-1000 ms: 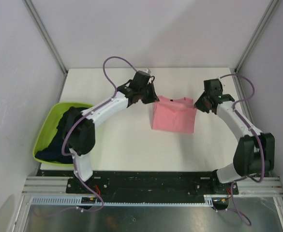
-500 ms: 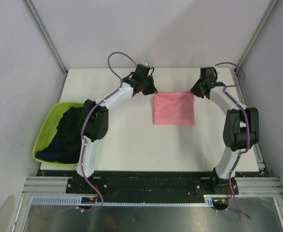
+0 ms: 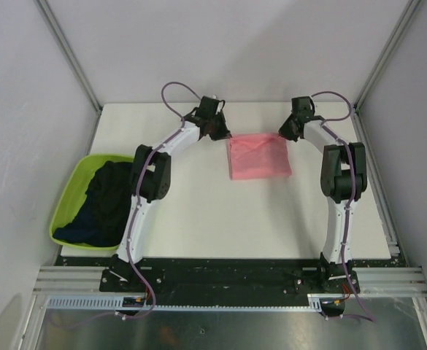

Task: Fold and stack the t-shirts
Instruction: Fold the long partially folded tshirt into a neat square, then smooth out wrinkles on the folded tshirt

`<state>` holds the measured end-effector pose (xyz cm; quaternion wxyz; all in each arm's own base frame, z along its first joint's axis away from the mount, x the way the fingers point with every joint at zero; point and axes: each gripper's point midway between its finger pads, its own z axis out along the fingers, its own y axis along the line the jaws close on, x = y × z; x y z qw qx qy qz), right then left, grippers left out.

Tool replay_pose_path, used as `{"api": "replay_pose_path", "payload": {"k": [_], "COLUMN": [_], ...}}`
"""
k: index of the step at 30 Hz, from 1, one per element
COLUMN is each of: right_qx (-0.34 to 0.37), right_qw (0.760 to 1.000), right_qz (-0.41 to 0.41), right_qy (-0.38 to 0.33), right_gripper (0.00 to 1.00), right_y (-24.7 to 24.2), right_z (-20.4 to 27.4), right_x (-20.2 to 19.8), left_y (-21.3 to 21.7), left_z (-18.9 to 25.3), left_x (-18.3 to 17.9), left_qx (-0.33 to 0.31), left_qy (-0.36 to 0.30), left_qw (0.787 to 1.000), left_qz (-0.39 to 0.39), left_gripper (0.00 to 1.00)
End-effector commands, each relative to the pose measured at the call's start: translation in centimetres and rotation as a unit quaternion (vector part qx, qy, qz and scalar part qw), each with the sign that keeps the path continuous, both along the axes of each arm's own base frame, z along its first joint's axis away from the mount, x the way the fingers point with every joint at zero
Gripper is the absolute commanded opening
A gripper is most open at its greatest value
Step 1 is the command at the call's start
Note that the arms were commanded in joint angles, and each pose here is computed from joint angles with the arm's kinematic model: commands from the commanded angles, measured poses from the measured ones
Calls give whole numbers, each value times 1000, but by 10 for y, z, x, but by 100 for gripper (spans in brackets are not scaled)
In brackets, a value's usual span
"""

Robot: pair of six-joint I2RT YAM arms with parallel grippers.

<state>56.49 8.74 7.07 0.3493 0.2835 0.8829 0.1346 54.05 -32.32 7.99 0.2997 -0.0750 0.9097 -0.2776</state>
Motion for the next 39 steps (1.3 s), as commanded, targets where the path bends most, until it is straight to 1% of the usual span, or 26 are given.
{"api": "replay_pose_path", "payload": {"k": [1, 7, 8, 10, 11, 12, 14, 15, 16, 17, 18, 19, 21, 23, 24, 27, 29, 31, 36, 39], "right_qx": [-7, -4, -4, -4, -4, -5, -6, -7, -11, -16, -22, -25, -28, -31, -31, -21, -11, -9, 8, 17], "right_qw": [1000, 1000, 1000, 999, 999, 999, 999, 999, 998, 998, 998, 998, 998, 998, 998, 998, 998, 998, 998, 998], "right_qz": [-18, -15, -16, -21, -24, -28, -33, -35, -36, -35, -30, -24, -3, 20, 29, 48, 53, 54, 62, 57], "right_qy": [-18, -23, -23, -28, -30, -33, -39, -41, -43, -48, -52, -54, -54, -48, -42, -26, -21, -24, -22, -9], "right_gripper": [0, 0, 0, 4, 8, 14, 30, 39, 46, 51, 54, 56, 54, 48, 44, 30, 26, 25, 24, 23], "right_y": [-9, -9, -10, -14, -16, -19, -25, -27, -28, -28, -26, -22, -9, 6, 13, 27, 31, 31, 28, 24], "right_z": [14, 15, 15, 20, 23, 27, 36, 41, 47, 54, 60, 64, 68, 64, 60, 43, 33, 27, 14, 3], "right_x": [11, 18, 19, 21, 22, 22, 24, 25, 25, 24, 23, 21, 17, 12, 10, 7, 9, 15, 29, 36], "left_y": [-4, 0, 0, 1, 1, 0, -1, 0, 3, 6, 9, 10, 10, 7, 4, -6, -12, -20, -36, -42], "left_z": [8, 14, 16, 24, 28, 33, 46, 51, 55, 57, 58, 58, 58, 53, 51, 47, 45, 45, 43, 30], "left_x": [15, 22, 24, 30, 33, 35, 37, 36, 34, 31, 28, 23, 11, -2, -8, -15, -13, -8, 8, 16], "left_qx": [-12, -9, -9, -16, -19, -24, -30, -28, -25, -21, -18, -16, -16, -16, -16, -19, -27, -38, -63, -75], "left_qy": [-24, -33, -37, -46, -52, -59, -72, -77, -79, -79, -77, -72, -63, -50, -46, -40, -39, -42, -51, -41], "left_qw": [999, 999, 999, 999, 998, 998, 997, 996, 996, 996, 997, 997, 997, 998, 998, 997, 996, 995, 993, 993], "left_qz": [-19, -3, -2, -5, -8, -14, -25, -27, -27, -26, -24, -25, -32, -40, -46, -61, -69, -78, -89, -84], "left_gripper": [0, 0, 1, 6, 14, 27, 47, 54, 60, 64, 64, 62, 54, 44, 39, 29, 25, 22, 21, 18]}}
